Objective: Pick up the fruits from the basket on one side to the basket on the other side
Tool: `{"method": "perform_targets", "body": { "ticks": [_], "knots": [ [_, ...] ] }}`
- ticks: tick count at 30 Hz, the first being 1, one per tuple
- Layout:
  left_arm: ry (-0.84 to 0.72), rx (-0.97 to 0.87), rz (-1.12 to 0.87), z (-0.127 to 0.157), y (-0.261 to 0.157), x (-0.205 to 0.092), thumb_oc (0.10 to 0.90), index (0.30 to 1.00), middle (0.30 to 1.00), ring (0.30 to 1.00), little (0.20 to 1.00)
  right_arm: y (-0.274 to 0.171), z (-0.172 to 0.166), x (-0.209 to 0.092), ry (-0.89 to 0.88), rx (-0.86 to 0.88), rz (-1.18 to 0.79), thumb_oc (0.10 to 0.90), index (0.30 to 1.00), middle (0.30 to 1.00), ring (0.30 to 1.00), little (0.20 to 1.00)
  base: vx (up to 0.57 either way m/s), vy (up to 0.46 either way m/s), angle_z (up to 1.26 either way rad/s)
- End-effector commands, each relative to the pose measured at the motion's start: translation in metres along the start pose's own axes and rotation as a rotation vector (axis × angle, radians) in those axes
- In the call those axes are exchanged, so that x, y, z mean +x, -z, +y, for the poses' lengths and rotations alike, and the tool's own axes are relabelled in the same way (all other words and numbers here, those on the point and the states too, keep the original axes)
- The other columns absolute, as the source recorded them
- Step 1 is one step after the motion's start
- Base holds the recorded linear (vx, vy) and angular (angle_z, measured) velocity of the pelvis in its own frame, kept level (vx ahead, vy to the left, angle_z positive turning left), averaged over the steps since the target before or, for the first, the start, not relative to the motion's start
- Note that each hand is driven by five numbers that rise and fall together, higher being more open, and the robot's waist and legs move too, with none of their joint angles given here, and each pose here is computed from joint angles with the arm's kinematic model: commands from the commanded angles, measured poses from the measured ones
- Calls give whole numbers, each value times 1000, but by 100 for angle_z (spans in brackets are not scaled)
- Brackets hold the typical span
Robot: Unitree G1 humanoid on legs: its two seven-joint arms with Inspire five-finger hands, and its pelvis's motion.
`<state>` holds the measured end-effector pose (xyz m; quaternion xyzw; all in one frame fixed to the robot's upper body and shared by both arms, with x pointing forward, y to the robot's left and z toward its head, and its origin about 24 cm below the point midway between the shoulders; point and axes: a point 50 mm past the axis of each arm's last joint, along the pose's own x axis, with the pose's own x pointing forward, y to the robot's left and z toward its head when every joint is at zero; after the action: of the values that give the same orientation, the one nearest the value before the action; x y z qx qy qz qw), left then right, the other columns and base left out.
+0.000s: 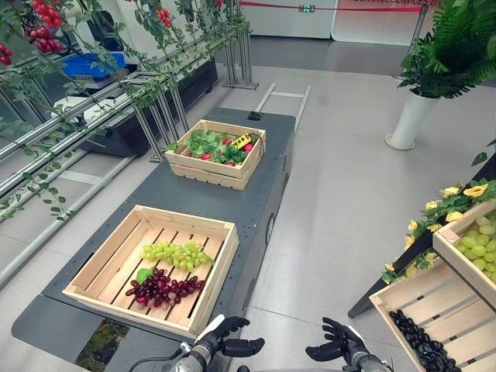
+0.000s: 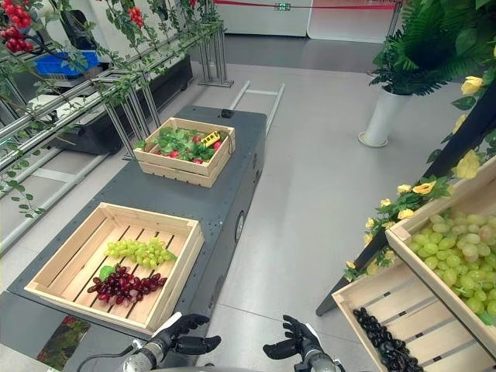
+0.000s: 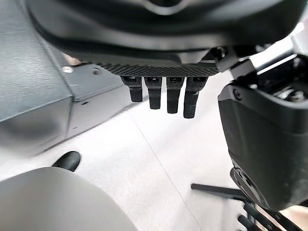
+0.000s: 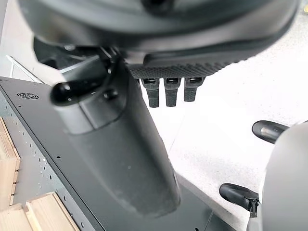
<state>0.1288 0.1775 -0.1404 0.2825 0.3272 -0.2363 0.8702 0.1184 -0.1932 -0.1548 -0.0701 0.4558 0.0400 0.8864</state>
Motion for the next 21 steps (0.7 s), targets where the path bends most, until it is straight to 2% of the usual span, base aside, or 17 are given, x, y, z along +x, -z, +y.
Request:
{"method": "perform_targets", "body": {
  "ticks": [1, 3, 4, 6, 9, 15, 18, 20, 21],
  "knots": [
    [-100, -12, -346, 20, -71, 21, 800, 900, 900, 900, 900, -43, 0, 11, -53, -58, -153, 800, 900, 900, 900, 900, 0, 0, 0],
    [-202, -81, -496, 43, -98, 19, 800, 900, 900, 900, 900, -49, -3, 12, -45, -65, -163, 800, 900, 900, 900, 900, 0, 0, 0],
    [-202, -82, -496, 43, -98, 19, 800, 900, 900, 900, 900, -49, -3, 12, -45, -65, -163, 800, 900, 900, 900, 900, 0, 0, 0],
    [-282, -125, -647, 65, -123, 10, 800, 900, 900, 900, 900, -50, -8, 11, -31, -66, -165, 800, 900, 900, 900, 900, 0, 0, 0],
    [-359, -148, -761, 84, -141, -1, 800, 900, 900, 900, 900, -49, -10, 10, -15, -60, -166, 800, 900, 900, 900, 900, -9, 10, 4],
    [-517, -169, -878, 126, -165, -17, 800, 900, 900, 900, 900, -44, -10, 8, -6, -61, -167, 800, 900, 900, 900, 900, -2, 23, 7],
    [-615, -179, -912, 154, -176, -27, 800, 900, 900, 900, 900, -39, -6, 6, -6, -70, -162, 800, 900, 900, 900, 900, 12, 10, 1],
    [-715, -192, -933, 185, -183, -43, 800, 900, 900, 900, 900, -33, -5, 4, -5, -87, -149, 800, 900, 900, 900, 900, 55, 37, 5],
    [-726, -192, -936, 187, -183, -45, 800, 900, 900, 900, 900, -32, -5, 4, -5, -90, -148, 800, 900, 900, 900, 900, 49, 37, 5]
  ]
}}
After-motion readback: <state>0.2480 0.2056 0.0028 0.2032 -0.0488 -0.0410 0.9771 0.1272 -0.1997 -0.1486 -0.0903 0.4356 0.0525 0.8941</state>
